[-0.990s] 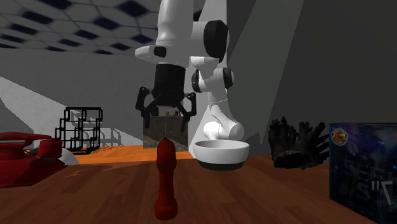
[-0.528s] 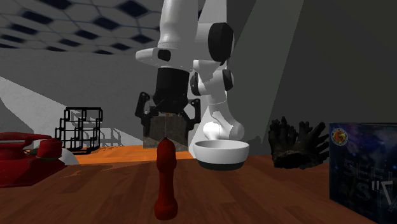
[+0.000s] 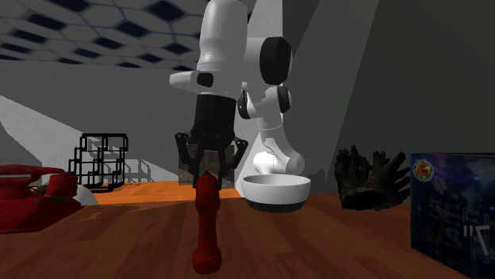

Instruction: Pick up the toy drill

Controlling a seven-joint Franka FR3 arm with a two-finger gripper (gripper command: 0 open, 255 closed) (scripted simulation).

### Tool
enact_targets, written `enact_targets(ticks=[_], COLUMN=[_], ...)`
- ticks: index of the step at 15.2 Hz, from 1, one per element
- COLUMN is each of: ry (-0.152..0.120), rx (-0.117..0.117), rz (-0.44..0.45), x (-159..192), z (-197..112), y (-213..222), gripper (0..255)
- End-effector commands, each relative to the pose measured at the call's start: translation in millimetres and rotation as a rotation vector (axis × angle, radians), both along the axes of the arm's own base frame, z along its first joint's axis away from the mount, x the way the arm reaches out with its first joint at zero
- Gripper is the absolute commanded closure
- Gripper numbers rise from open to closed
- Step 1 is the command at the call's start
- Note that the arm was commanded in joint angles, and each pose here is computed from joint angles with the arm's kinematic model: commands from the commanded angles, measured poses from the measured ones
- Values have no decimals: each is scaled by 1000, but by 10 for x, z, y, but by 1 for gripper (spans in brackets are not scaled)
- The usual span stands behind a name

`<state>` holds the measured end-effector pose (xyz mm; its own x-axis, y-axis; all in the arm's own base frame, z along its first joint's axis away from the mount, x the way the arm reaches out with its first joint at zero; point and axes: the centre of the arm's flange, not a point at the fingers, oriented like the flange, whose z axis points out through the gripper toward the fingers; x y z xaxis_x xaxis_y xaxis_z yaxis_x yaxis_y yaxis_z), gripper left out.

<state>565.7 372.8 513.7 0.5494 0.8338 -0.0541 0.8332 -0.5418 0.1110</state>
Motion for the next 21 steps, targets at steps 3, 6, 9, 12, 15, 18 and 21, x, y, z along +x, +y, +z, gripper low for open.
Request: enact_targets(ticks=[3, 6, 9, 12, 15, 18, 21], ry=[1, 1, 1, 1, 1, 1, 1], rx=[0, 0, 0, 0, 0, 0, 0], rz=[0, 0, 0, 0, 0, 0, 0], x=[0, 0, 0, 0, 0, 0, 0], z=[-9, -14, 144, 302, 461, 619, 778], y=[4, -10, -10, -10, -10, -10, -10], gripper=[255, 255, 255, 255, 255, 255, 255])
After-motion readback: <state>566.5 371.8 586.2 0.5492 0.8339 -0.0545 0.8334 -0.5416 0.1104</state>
